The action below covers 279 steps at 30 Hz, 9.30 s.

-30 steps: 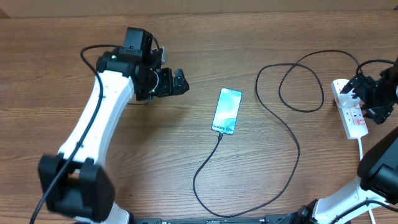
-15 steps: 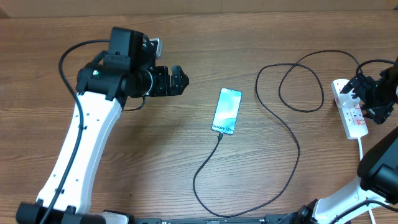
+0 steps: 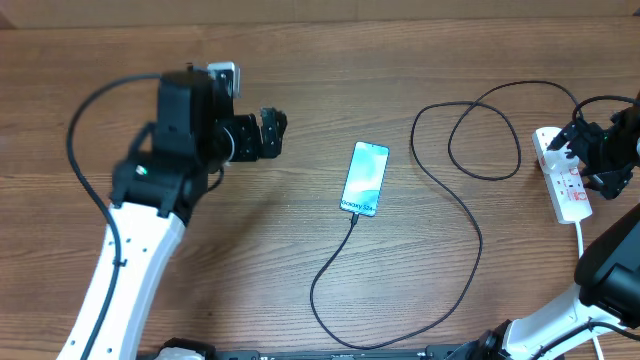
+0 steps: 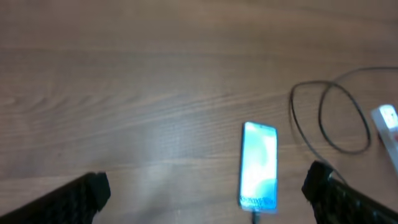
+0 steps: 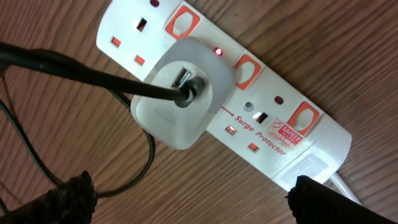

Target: Plug charger to phone and switch on socket

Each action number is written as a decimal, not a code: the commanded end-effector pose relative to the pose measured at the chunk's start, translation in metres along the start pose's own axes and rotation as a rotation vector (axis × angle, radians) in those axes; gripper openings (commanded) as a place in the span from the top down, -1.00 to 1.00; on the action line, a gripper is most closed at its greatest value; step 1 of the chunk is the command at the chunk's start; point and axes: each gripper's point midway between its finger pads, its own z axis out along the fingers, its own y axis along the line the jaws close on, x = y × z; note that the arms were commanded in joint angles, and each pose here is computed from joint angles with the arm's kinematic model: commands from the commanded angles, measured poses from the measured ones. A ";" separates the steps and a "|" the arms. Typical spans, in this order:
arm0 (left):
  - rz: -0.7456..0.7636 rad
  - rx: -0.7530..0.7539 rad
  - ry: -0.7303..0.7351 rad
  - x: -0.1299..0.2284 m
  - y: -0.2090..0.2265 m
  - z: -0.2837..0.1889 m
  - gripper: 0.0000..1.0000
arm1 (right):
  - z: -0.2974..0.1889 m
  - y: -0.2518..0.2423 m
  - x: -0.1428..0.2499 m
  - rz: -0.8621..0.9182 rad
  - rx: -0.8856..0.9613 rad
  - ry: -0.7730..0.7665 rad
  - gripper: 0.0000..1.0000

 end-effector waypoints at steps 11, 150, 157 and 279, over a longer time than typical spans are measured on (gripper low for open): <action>-0.120 0.147 -0.201 0.072 0.045 0.028 -0.98 | -0.015 0.004 -0.009 -0.005 -0.013 -0.049 -1.00; 0.296 -0.206 -0.707 0.138 0.101 -0.051 -0.99 | -0.074 0.038 -0.002 -0.092 -0.070 -0.192 -1.00; 0.297 -0.205 -0.707 0.138 0.101 -0.051 -0.99 | -0.106 0.095 0.029 -0.250 -0.141 -0.255 -0.99; 0.296 -0.206 -0.707 0.138 0.101 -0.051 -0.99 | 0.043 0.084 0.240 -0.654 -0.563 -0.605 -1.00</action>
